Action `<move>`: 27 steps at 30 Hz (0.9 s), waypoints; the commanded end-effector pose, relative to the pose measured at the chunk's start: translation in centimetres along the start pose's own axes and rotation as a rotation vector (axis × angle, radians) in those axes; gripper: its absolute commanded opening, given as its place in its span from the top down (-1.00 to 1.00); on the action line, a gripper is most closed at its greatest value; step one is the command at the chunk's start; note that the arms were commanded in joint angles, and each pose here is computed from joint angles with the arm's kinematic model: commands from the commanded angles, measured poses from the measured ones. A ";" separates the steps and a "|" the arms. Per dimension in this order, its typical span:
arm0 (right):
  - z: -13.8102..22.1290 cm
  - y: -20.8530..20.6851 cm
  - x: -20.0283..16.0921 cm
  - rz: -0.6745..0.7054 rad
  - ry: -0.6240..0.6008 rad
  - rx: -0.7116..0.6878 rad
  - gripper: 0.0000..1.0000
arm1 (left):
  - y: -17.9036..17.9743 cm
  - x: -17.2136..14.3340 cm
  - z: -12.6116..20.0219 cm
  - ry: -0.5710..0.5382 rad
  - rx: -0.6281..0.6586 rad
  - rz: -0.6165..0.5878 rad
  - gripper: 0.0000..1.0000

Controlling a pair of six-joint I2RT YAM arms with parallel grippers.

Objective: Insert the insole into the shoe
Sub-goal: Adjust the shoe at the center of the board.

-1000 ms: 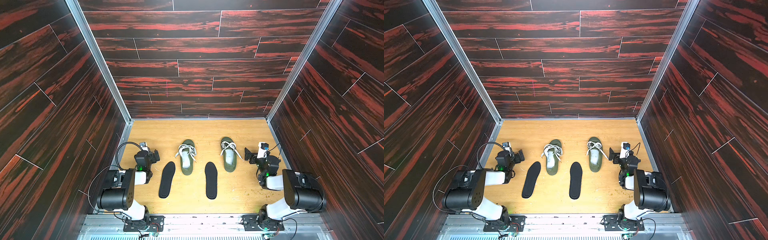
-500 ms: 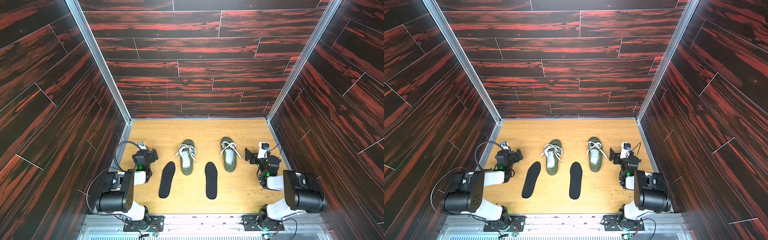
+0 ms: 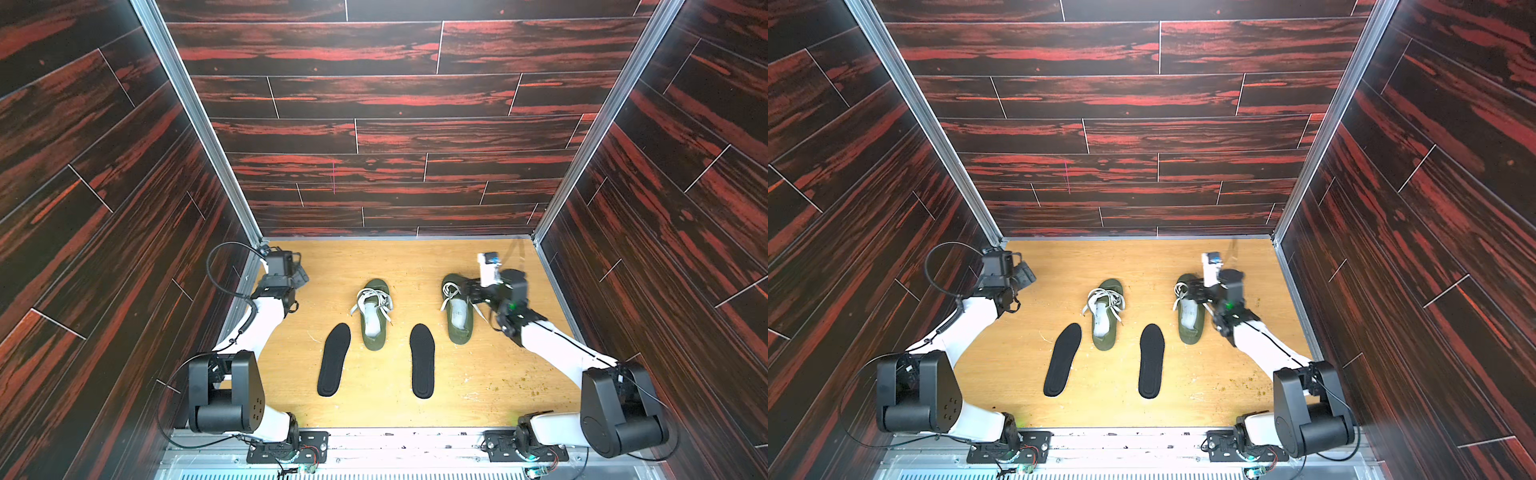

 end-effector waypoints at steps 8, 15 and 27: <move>-0.5 17.0 -3.0 -0.096 0.280 0.309 -0.61 | -4.1 -12.0 6.6 0.335 -0.039 -0.106 -0.64; -3.5 22.8 -6.6 -0.143 0.377 0.334 -0.40 | -6.4 -14.5 7.3 0.412 -0.077 -0.171 -0.61; -6.7 24.4 -8.4 -0.158 0.437 0.301 -0.33 | -10.1 -15.9 6.1 0.451 -0.143 -0.186 -0.61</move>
Point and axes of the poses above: each gripper's point midway between its finger pads, its own z axis back along the fingers, its own y axis along the line the jaws close on, x = y × z, the point moved 1 cm from there along z, back along the fingers, and after that the axes turned 2 degrees about z, right-handed, at the moved point
